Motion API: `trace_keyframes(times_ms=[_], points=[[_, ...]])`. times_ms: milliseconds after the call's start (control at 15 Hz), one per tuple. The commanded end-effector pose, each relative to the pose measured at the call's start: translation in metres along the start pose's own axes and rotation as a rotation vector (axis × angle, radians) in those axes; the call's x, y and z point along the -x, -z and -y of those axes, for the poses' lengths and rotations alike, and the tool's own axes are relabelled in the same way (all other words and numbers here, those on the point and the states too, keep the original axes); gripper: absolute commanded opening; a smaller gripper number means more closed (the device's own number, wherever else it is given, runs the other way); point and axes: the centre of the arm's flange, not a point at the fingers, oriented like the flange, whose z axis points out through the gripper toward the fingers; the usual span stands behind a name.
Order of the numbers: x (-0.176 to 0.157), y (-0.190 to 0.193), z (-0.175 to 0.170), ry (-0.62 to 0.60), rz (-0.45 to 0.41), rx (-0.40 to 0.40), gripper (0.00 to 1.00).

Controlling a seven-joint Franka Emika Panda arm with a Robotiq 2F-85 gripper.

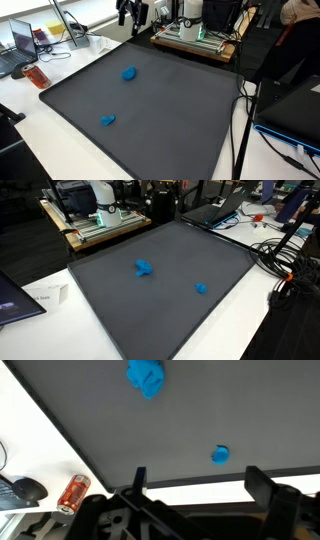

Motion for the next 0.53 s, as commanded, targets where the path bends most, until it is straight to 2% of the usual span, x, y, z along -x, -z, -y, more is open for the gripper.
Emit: trace_keyframes(times_ms=[0, 467], points=[[-0.020, -0.021, -0.017, 0.011, 0.095, -0.047, 1.00], [-0.021, -0.070, -0.053, -0.032, 0.276, -0.053, 1.00]])
